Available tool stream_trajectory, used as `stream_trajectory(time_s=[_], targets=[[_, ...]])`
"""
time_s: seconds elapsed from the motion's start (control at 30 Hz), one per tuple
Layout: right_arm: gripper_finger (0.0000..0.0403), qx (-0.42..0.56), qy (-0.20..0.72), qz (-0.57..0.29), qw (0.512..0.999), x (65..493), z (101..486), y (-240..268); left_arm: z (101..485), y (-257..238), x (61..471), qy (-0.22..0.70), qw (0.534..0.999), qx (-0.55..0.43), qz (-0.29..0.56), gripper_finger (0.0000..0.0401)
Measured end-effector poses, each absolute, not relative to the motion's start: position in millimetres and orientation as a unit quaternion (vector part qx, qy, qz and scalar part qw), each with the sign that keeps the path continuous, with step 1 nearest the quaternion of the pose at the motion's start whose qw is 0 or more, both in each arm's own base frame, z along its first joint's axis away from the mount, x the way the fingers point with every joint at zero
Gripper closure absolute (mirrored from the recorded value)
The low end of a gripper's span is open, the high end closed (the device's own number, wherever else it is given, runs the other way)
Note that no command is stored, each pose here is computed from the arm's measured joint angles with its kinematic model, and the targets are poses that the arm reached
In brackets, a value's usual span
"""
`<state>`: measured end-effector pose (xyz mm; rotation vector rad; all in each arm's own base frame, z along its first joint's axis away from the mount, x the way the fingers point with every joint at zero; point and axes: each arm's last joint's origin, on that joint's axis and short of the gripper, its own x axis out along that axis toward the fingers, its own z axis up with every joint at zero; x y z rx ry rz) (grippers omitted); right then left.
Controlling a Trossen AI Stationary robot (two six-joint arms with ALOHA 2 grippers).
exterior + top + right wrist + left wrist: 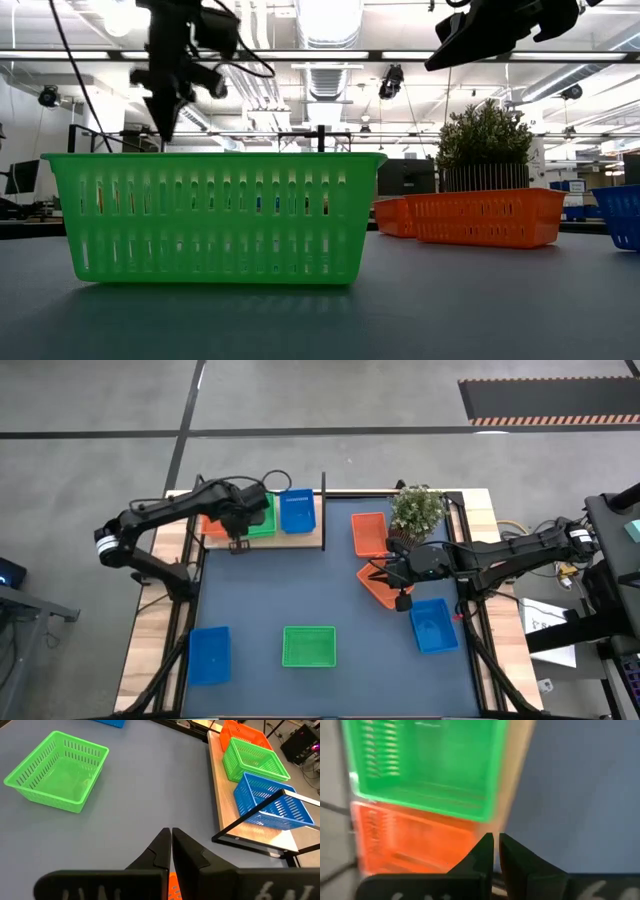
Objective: Stack baskets on shelf by color
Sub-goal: Stack the bottom orange bin on top of the orange bin on the shelf
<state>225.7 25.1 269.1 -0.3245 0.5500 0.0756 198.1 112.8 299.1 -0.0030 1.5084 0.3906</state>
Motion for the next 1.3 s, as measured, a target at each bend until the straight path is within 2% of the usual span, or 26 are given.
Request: stream_trajectory(time_s=[0.13, 0.33, 0.5, 0.63, 0.83, 1.0, 1.13, 1.3], targets=[[0.0394, -0.160, 0.270, 0.037, 0.949, 225.7, 269.1, 25.1, 312.7, 88.6, 195.3, 0.636, 0.754, -0.040, 0.162, 0.0389], [0.0394, -0.159, 0.269, 0.037, 0.949, 225.8, 269.4, 25.1, 327.5, 42.1, 206.6, 0.548, 0.825, -0.029, 0.132, 0.0389], [0.0394, -0.142, 0.267, 0.032, 0.953, 226.1, 269.7, 25.2, 336.1, 4.6, 226.7, 0.452, 0.889, 0.006, 0.072, 0.0389], [0.0394, -0.117, 0.268, 0.025, 0.956, 226.1, 269.7, 25.2, 339.8, -18.2, 243.5, 0.379, 0.923, 0.057, 0.040, 0.0389], [0.0394, -0.032, 0.297, 0.003, 0.954, 235.4, 257.0, 28.2, 330.7, -36.1, 258.0, 0.326, 0.935, 0.138, -0.010, 0.0389], [0.0394, 0.091, 0.341, -0.037, 0.935, 244.2, 242.6, 33.9, 325.0, -34.8, 260.7, 0.331, 0.930, 0.160, 0.007, 0.0389], [0.0394, 0.169, 0.405, -0.100, 0.893, 246.8, 233.1, 34.5, 319.5, -32.8, 260.0, 0.340, 0.923, 0.176, 0.036, 0.0389], [0.0394, 0.190, 0.505, -0.197, 0.819, 250.0, 223.1, 33.3, 309.5, -31.9, 257.9, 0.354, 0.913, 0.198, 0.036, 0.0389]])
